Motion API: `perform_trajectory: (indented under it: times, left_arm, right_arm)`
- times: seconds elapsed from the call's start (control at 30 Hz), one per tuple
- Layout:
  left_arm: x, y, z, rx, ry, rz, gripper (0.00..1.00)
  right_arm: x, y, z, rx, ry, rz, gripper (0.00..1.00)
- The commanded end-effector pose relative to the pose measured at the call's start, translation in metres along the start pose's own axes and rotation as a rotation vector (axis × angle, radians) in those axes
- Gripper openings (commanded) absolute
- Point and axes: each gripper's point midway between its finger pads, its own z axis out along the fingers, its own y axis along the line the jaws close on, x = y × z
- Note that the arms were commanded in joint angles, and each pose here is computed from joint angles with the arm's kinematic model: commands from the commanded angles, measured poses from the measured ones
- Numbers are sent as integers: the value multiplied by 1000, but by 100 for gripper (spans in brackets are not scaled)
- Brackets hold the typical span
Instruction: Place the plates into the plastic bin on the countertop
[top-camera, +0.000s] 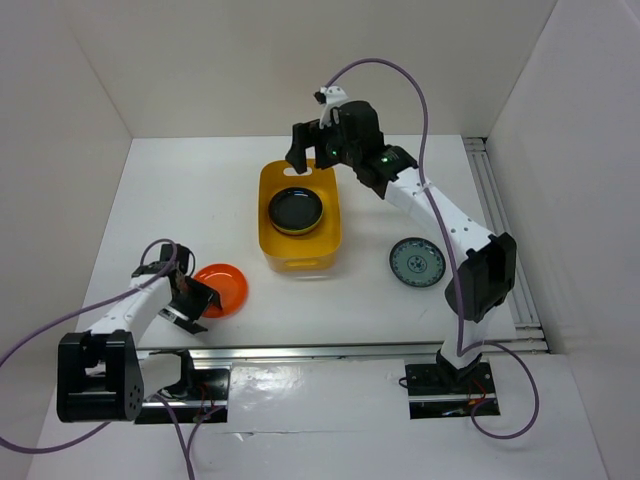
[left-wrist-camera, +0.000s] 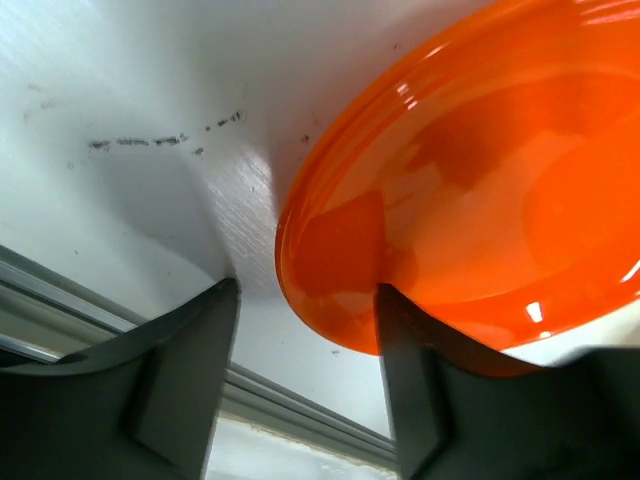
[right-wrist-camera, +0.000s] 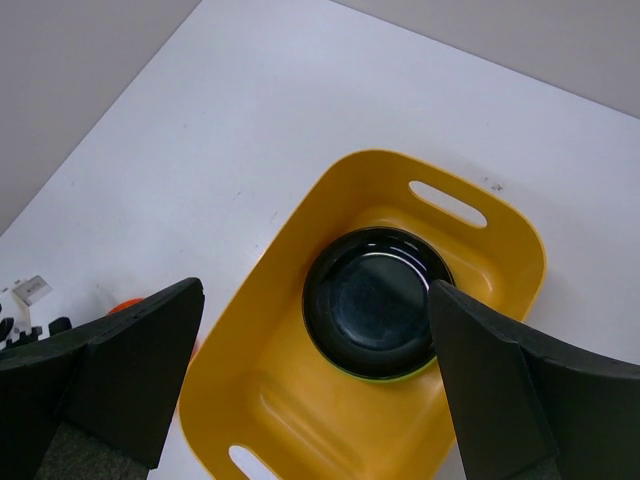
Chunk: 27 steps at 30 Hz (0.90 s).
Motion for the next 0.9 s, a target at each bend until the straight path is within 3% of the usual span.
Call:
perform_trajectory:
  times: [0.0, 0.07, 0.13, 0.17, 0.3, 0.53, 0.73, 0.87]
  left_arm:
    - [-17, -2, 11, -27, -79, -21, 66]
    - [-17, -2, 12, -41, -72, -21, 59]
    - [-20, -3, 12, -46, -79, -21, 45]
    - [-20, -1, 14, -61, -81, -30, 43]
    - [-22, 0, 16, -91, -78, -29, 0]
    - [-51, -18, -8, -46, -153, -52, 0]
    - [-113, -86, -96, 170, -369, -30, 0]
    - [-132, -131, -164, 376, -471, 21, 0]
  right_arm:
    - [-30, 14, -23, -41, -88, -29, 100]
    - [-35, 10, -27, -34, -99, -28, 100]
    - [-36, 11, -31, -34, -102, -29, 100]
    - [-33, 10, -29, -34, -101, -29, 100]
    - [-41, 4, -37, -29, -124, -18, 100]
    - [-51, -4, -46, -12, -147, -17, 100]
    - [-59, -25, -63, 98, -172, 13, 100]
    - [-50, -85, -84, 330, -189, 158, 100]
